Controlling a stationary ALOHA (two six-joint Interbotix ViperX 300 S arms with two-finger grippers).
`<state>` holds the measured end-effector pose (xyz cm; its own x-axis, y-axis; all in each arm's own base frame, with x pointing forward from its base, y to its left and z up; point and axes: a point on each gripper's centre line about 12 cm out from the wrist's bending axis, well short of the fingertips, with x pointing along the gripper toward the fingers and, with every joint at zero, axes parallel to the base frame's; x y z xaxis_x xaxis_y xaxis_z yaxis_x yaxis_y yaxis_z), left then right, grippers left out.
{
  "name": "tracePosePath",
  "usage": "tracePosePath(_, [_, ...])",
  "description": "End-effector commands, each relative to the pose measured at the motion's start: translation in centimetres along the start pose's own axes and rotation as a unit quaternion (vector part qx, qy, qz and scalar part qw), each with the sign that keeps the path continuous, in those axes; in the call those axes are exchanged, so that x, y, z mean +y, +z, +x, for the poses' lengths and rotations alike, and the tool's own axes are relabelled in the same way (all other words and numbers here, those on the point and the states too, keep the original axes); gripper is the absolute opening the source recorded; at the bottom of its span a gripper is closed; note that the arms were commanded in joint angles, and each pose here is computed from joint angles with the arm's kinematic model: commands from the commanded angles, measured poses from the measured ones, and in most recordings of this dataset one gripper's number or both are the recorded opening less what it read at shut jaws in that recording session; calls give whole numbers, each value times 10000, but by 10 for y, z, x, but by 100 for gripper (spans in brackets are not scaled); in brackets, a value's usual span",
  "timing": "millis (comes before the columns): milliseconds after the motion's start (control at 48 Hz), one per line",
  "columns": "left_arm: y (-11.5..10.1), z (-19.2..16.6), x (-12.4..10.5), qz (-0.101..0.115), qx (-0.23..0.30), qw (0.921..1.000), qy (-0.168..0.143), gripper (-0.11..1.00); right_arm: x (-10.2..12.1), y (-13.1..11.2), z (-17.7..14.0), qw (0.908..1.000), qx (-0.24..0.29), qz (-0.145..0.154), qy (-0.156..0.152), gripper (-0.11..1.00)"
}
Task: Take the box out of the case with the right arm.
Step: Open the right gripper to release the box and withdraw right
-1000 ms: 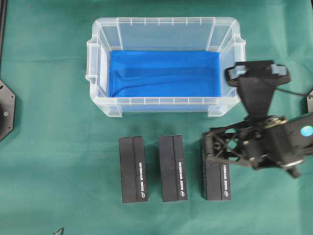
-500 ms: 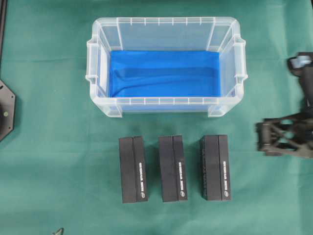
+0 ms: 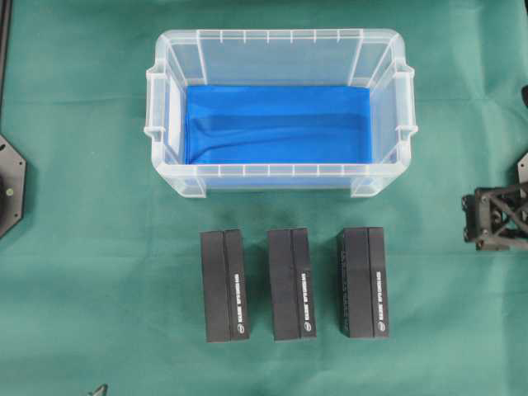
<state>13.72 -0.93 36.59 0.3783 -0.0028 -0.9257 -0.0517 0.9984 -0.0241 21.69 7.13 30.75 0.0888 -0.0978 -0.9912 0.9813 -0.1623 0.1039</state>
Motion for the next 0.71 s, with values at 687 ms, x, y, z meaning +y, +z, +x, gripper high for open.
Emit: tracePosePath(687, [3, -2, 0, 7, -41, 10000, 14, 0, 15, 139, 12, 9988, -392, -281, -32, 85])
